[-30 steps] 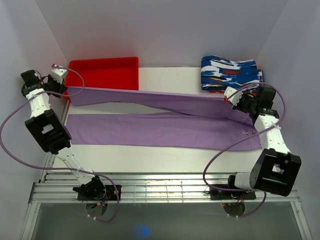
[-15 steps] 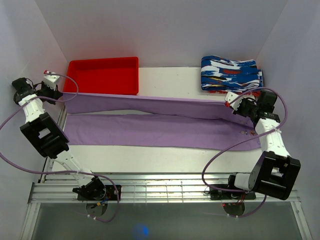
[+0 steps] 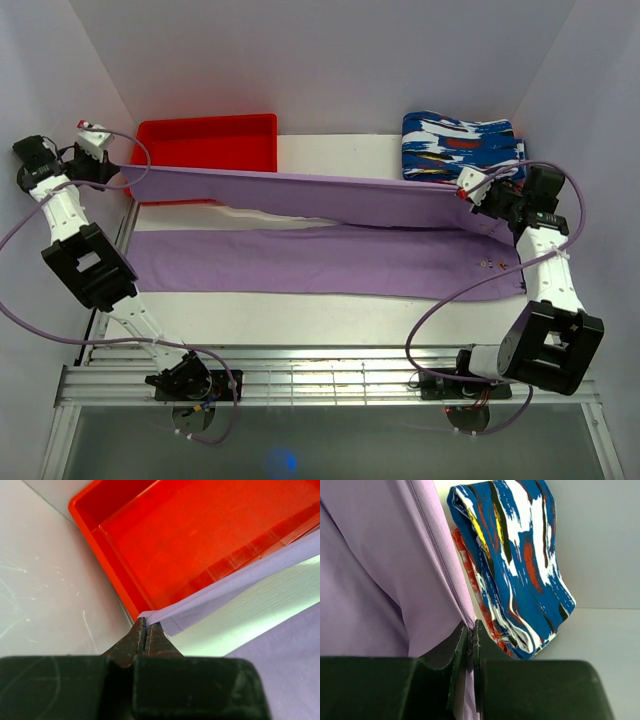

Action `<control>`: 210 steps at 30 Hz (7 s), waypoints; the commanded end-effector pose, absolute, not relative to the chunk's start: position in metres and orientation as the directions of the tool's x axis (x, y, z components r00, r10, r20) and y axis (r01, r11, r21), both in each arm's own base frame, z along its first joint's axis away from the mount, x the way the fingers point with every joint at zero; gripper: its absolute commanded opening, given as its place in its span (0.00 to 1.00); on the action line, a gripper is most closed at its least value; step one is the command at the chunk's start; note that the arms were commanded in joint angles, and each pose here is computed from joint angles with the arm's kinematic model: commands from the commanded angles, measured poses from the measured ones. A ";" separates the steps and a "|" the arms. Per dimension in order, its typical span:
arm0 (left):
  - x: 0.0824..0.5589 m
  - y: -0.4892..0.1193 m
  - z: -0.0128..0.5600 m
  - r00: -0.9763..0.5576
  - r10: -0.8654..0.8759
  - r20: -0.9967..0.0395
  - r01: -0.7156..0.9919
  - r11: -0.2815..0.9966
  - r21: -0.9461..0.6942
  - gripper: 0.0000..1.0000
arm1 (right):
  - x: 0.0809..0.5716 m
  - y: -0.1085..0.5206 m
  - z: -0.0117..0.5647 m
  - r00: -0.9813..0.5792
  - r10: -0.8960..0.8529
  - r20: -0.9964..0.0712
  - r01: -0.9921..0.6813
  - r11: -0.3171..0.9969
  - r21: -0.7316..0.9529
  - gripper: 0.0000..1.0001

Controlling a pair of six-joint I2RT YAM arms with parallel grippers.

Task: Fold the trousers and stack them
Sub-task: Fold the trousers

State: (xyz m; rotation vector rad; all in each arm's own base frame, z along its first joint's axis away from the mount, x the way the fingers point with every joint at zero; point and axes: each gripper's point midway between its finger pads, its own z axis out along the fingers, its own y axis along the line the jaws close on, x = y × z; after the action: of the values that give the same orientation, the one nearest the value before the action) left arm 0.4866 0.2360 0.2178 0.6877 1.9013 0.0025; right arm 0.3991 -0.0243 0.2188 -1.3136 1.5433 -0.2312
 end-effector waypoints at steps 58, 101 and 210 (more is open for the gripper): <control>0.227 0.340 0.122 -0.485 0.686 -0.542 0.446 0.728 0.521 0.00 | 0.256 -0.061 0.068 0.110 -0.966 -0.236 -0.772 0.067 -0.632 0.08; 0.258 0.141 0.034 -0.801 0.354 -0.483 0.476 0.865 -0.156 0.66 | 0.267 -0.111 0.091 -0.544 -0.747 -0.382 -0.793 0.607 -0.056 0.54; 0.180 -0.333 -0.013 0.254 0.777 -0.577 0.966 -0.236 0.107 0.00 | 0.485 0.126 0.103 -0.319 -0.688 -0.652 -0.884 0.464 -0.057 0.08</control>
State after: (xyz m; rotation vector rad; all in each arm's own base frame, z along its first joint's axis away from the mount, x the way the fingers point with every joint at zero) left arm 0.2028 -0.3674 0.0221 1.9821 1.4536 -0.5984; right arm 0.4523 0.1289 0.0534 -1.3552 2.2284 0.5242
